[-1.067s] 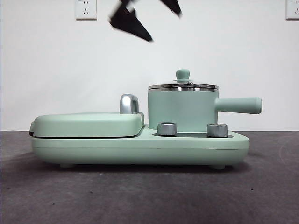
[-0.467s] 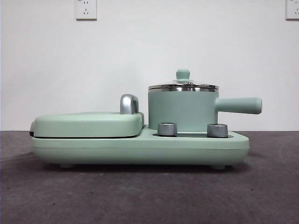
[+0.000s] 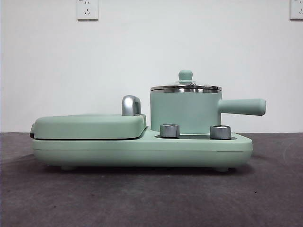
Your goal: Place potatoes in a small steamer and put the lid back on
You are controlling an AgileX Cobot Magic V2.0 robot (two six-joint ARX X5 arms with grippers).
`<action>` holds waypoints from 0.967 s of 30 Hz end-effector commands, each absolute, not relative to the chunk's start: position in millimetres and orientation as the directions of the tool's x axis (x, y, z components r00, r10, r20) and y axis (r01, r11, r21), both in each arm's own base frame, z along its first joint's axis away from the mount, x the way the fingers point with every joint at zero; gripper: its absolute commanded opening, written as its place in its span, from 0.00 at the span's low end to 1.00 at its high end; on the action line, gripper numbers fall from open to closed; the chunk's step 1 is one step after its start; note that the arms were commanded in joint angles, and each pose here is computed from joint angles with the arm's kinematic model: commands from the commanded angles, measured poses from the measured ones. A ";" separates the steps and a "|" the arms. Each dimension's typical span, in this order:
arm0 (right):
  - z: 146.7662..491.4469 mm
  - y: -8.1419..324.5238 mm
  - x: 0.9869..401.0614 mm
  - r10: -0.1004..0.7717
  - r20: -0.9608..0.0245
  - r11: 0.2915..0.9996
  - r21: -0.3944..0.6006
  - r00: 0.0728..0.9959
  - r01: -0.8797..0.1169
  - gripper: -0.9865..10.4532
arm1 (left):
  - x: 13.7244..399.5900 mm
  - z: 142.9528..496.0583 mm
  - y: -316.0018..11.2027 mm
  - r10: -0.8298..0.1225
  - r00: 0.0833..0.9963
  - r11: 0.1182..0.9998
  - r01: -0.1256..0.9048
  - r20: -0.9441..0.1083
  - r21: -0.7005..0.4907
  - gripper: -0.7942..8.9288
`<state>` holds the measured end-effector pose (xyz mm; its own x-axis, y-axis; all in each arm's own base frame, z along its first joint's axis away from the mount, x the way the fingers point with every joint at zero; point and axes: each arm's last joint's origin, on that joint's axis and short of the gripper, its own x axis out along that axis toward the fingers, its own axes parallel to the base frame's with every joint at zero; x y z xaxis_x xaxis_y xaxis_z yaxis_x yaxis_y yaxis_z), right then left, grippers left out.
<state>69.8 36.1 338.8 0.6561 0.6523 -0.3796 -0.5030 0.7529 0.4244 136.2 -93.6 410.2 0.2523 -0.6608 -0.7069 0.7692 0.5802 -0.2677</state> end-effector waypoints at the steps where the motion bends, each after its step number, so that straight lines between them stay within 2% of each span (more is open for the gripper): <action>1: 341.9 36.7 70.1 0.659 -0.364 0.748 0.406 0.658 -0.525 0.44 | 122.8 393.6 -82.4 -0.666 0.283 0.616 0.730 -0.690 -0.295 0.58; 4: 341.9 36.7 70.2 0.659 -0.364 0.750 0.391 0.658 -0.534 0.44 | 110.9 372.5 -69.9 -0.667 0.355 0.666 0.678 -0.655 -0.312 0.56; 10: 342.1 36.7 70.4 0.657 -0.363 0.752 0.376 0.661 -0.541 0.44 | 93.7 333.4 -51.2 -0.614 0.558 0.779 0.542 -0.558 -0.315 0.56; 13: 342.1 36.7 70.4 0.657 -0.362 0.752 0.376 0.661 -0.542 0.44 | 84.3 320.7 -44.6 -0.587 0.607 0.807 0.497 -0.535 -0.320 0.52; 15: 342.1 36.7 70.4 0.658 -0.363 0.752 0.373 0.660 -0.544 0.44 | 77.5 318.1 -41.4 -0.584 0.618 0.809 0.494 -0.526 -0.318 0.38; 16: 341.9 36.7 70.3 0.658 -0.364 0.751 0.371 0.659 -0.546 0.41 | 74.0 318.5 -40.0 -0.587 0.623 0.808 0.497 -0.517 -0.316 0.24; 17: 341.6 36.7 70.2 0.658 -0.368 0.752 0.372 0.657 -0.544 0.31 | 71.1 319.5 -38.8 -0.589 0.631 0.806 0.503 -0.505 -0.312 0.11; 19: 341.1 36.6 70.0 0.657 -0.372 0.753 0.363 0.655 -0.549 0.07 | 66.3 321.2 -36.8 -0.595 0.644 0.802 0.516 -0.481 -0.301 0.10; 20: 341.1 36.6 70.0 0.656 -0.372 0.754 0.362 0.656 -0.548 0.11 | 64.3 321.8 -36.0 -0.597 0.648 0.801 0.521 -0.474 -0.295 0.10; 29: 341.5 36.5 69.9 0.656 -0.368 0.753 0.366 0.659 -0.547 0.10 | 61.2 322.7 -34.7 -0.600 0.655 0.799 0.526 -0.460 -0.293 0.11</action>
<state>69.8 36.1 338.7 0.6564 0.6517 -0.3801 -0.5337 0.7572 0.3765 61.5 -34.8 318.5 0.6454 -0.5958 -0.4780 0.5170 0.8014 -0.3008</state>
